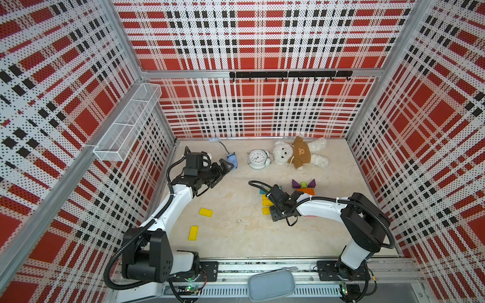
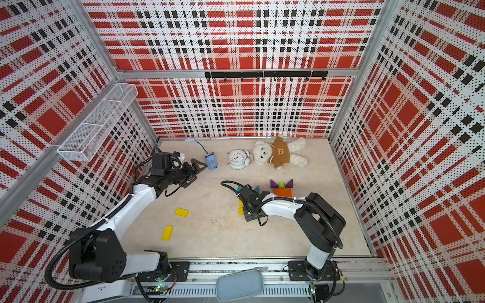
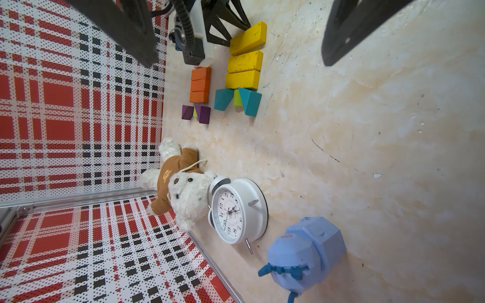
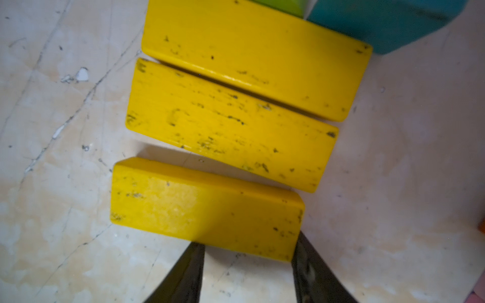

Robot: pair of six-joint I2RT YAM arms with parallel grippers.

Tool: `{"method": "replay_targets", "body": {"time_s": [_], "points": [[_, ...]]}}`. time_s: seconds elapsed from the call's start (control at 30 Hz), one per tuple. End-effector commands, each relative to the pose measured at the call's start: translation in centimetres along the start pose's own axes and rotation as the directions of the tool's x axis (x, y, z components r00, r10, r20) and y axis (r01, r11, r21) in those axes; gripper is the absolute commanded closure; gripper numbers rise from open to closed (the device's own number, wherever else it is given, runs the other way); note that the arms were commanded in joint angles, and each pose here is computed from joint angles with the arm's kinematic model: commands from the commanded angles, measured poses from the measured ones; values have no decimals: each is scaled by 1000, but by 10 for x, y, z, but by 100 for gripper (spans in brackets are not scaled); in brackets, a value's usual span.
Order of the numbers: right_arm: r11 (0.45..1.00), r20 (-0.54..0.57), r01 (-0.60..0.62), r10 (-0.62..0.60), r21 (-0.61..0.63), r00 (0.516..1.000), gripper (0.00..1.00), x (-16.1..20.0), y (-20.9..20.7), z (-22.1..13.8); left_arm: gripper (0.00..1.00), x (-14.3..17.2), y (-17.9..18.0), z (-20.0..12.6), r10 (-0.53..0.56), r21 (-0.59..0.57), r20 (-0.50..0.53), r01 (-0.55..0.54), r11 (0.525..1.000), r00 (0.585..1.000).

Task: Assemble a carrot with building blocks
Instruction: Assemble the building block at the center of the board.

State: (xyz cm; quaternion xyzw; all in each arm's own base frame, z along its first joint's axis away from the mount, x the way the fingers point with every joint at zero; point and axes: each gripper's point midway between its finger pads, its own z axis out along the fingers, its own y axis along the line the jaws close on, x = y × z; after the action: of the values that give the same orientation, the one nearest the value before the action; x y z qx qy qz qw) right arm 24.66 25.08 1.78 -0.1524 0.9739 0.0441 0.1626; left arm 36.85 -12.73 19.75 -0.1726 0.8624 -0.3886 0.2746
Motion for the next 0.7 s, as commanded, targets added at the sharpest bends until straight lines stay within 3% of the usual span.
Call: {"method": "replay_targets", "body": {"time_s": [0.0,0.67], "points": [[1000,17,-17,17,-11,1000,38,-5,5,-1,1,1,-1,3,0,13,-8,0,1000,1000],[999,40,-47,47,14,998,31,-14,4,-6,1,0,0,4,-4,14,-10,4,1000,1000]]}}
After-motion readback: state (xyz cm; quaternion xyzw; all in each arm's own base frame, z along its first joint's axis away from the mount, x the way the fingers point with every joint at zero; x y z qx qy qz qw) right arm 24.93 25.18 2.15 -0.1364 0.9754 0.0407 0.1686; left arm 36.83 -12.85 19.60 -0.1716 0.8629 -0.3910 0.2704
